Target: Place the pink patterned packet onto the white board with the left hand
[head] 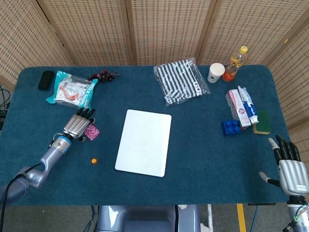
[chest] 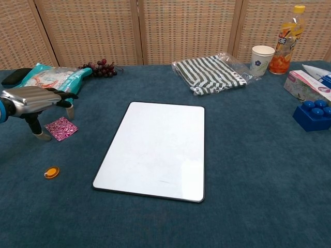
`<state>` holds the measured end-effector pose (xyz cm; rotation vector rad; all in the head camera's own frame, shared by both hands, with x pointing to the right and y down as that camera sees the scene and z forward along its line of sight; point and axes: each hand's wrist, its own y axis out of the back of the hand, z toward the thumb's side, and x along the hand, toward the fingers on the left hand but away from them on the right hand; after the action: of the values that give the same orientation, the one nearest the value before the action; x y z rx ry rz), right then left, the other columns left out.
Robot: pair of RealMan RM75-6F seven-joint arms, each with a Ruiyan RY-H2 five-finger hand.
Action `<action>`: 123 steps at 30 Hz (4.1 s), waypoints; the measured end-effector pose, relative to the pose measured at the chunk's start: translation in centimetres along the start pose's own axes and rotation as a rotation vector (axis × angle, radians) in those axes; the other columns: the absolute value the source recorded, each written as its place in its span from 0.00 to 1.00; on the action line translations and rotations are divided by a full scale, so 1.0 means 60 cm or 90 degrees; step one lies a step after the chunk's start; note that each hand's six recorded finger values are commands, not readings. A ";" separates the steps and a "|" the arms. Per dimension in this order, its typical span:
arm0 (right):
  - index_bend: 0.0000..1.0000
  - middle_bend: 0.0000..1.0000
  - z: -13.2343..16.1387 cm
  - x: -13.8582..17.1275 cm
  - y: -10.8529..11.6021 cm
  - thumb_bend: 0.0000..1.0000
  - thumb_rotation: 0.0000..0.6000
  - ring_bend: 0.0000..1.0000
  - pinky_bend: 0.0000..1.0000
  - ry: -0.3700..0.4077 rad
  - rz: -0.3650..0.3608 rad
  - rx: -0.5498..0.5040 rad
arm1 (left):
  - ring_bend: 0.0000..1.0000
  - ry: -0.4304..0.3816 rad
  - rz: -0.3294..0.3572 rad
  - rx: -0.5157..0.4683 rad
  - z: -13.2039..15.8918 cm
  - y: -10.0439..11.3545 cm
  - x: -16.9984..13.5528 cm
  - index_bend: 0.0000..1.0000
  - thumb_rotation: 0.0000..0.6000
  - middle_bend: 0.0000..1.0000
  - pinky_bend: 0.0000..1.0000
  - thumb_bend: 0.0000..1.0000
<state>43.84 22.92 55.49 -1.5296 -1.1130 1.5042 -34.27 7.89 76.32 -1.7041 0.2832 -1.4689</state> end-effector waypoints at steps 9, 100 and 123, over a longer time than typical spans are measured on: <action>0.05 0.00 0.000 0.000 0.000 0.00 1.00 0.00 0.00 -0.001 0.001 -0.001 | 0.00 0.004 -0.003 -0.004 0.001 -0.006 0.003 0.47 1.00 0.00 0.00 0.25; 0.05 0.00 -0.005 -0.002 0.000 0.00 1.00 0.00 0.00 -0.006 0.010 -0.010 | 0.00 -0.165 0.034 -0.052 0.320 0.144 0.051 0.00 1.00 0.00 0.00 0.12; 0.05 0.00 -0.003 0.000 0.000 0.00 1.00 0.00 0.00 -0.006 0.007 -0.006 | 0.00 -0.175 0.044 -0.097 0.172 0.079 -0.089 0.37 1.00 0.00 0.00 0.43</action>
<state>44.00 22.94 55.51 -1.5385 -1.1195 1.5167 -24.97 13.03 69.69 -1.9737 0.3081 -1.1698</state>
